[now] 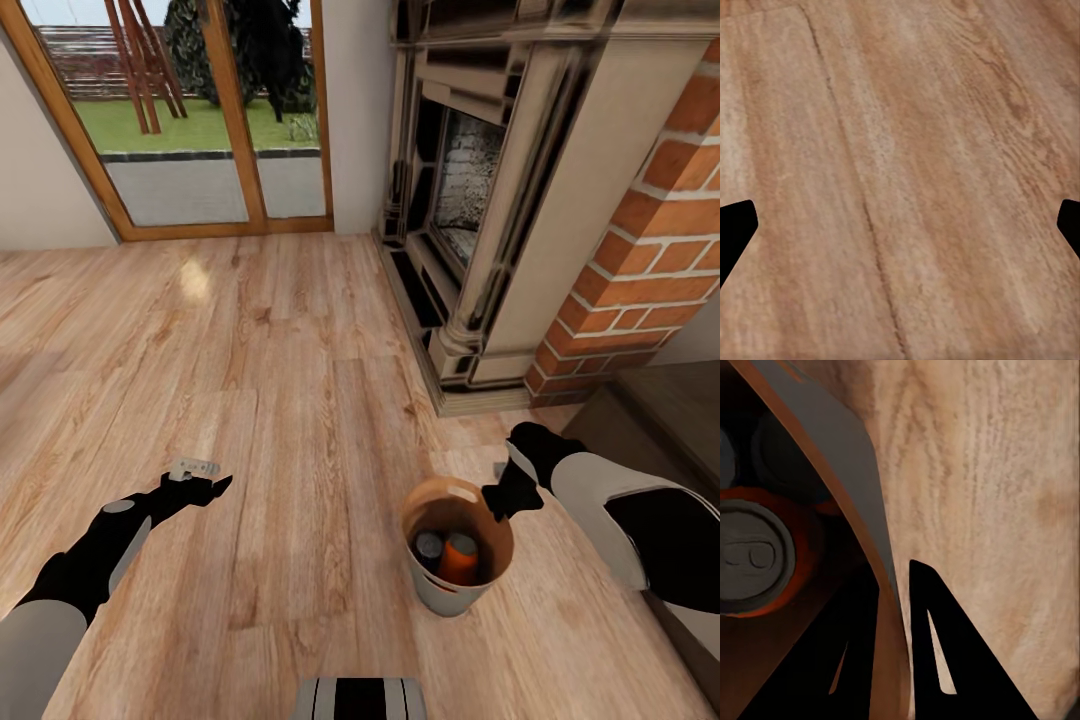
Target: Put the three can of soda from the living room inside the tash can in the kitchen.
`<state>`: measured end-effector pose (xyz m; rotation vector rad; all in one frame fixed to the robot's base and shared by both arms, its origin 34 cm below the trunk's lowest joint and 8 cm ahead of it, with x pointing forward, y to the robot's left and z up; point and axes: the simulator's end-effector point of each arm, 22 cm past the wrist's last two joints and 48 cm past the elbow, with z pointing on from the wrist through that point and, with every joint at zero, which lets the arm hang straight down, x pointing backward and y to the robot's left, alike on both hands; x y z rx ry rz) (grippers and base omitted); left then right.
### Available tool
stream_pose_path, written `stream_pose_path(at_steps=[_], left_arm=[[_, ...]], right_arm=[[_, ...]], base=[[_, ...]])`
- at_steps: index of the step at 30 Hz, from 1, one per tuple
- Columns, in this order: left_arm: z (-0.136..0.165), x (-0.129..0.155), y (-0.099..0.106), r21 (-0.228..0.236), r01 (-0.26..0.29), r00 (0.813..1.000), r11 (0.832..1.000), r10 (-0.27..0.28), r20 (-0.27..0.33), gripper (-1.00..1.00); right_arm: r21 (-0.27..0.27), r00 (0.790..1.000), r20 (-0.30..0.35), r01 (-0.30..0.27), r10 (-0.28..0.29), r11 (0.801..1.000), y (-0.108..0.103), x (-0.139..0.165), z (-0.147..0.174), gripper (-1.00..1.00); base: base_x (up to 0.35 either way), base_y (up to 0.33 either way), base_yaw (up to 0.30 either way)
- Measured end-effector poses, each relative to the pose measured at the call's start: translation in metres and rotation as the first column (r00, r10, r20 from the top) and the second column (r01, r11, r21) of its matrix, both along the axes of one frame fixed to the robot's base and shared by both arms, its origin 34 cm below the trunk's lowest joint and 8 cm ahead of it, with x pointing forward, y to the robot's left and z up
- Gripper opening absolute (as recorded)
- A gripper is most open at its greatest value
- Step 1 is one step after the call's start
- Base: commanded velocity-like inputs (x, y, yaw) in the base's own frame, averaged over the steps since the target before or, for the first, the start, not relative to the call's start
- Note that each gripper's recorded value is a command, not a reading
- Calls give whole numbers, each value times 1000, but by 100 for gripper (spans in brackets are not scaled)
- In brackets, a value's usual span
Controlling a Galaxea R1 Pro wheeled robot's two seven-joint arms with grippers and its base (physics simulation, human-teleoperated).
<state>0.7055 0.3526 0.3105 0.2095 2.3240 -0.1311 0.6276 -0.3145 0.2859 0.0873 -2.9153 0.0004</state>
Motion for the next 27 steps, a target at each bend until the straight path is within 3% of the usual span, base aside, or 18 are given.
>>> stream_pose_path(at_steps=[8,15,27], left_arm=[[-3,-1,0,0,1,1000,1000,-1,-5,100],[-11,-3,0,0,1,1000,1000,-1,-17,100],[-21,-7,0,-1,0,999,1000,0,-32,100]], right_arm=[[24,999,-2,38,-38,999,0,-1,-2,-100],[-3,1000,-15,17,-17,1000,-8,-4,-9,-100],[13,999,-29,33,-32,999,-4,-7,-17,-100]], base=[[0,0,0],[0,0,0],[0,0,0]])
